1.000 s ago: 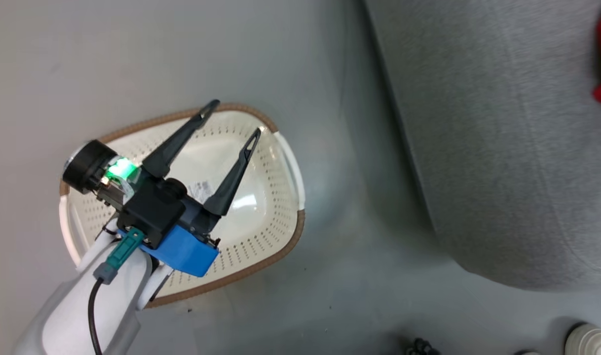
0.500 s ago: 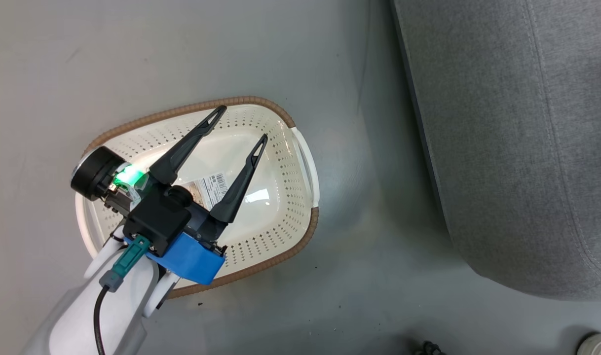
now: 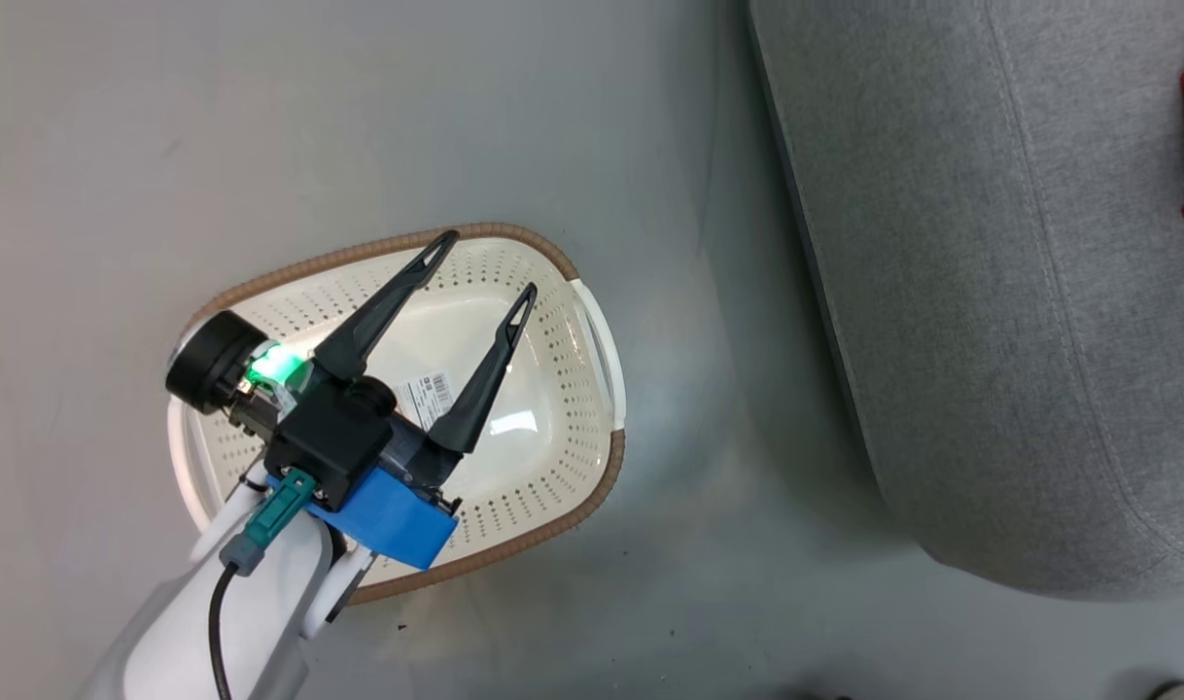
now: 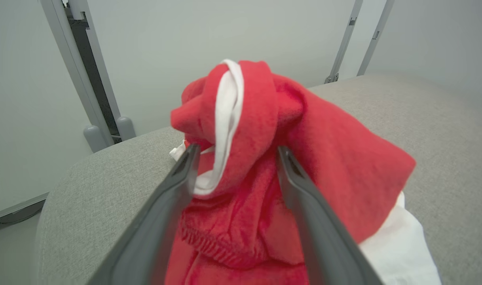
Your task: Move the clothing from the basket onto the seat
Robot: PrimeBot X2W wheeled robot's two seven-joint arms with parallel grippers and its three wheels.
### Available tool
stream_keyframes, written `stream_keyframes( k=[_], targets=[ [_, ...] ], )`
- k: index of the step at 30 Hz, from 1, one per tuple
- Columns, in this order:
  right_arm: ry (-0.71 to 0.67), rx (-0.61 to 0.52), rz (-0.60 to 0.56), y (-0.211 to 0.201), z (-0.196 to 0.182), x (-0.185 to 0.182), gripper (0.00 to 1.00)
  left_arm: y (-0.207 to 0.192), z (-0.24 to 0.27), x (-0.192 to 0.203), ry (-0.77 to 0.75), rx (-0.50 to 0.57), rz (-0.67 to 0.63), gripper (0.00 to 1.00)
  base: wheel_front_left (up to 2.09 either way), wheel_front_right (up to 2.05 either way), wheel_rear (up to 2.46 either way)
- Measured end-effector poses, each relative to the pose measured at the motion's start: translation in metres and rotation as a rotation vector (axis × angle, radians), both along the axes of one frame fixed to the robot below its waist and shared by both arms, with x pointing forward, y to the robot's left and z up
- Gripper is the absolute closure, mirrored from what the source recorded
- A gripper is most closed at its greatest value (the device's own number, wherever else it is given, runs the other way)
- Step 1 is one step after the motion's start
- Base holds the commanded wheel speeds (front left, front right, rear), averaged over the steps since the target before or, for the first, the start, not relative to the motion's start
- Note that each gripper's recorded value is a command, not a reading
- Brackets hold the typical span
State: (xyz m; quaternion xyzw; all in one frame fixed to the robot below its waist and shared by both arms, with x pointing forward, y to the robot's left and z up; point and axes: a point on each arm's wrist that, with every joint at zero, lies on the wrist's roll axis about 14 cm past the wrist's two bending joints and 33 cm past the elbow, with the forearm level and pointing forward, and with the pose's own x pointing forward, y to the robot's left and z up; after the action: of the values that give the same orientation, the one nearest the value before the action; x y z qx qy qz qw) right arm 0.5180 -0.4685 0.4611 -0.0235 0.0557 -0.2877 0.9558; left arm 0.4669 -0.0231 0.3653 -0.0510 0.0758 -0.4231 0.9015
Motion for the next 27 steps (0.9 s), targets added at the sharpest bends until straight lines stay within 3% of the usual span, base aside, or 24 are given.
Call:
stream_keyframes(
  k=[13,27],
  targets=[
    [0.071,-0.090,0.153,0.035,0.026,-0.048,0.00,0.005,0.056,-0.040,0.027,-0.065,0.100,0.00,0.00,0.00,0.00],
    [-0.092,-0.052,0.357,0.124,0.072,-0.107,0.00,0.057,0.114,-0.097,-0.033,-0.107,0.322,0.00,0.00,0.00,0.00]
  ],
)
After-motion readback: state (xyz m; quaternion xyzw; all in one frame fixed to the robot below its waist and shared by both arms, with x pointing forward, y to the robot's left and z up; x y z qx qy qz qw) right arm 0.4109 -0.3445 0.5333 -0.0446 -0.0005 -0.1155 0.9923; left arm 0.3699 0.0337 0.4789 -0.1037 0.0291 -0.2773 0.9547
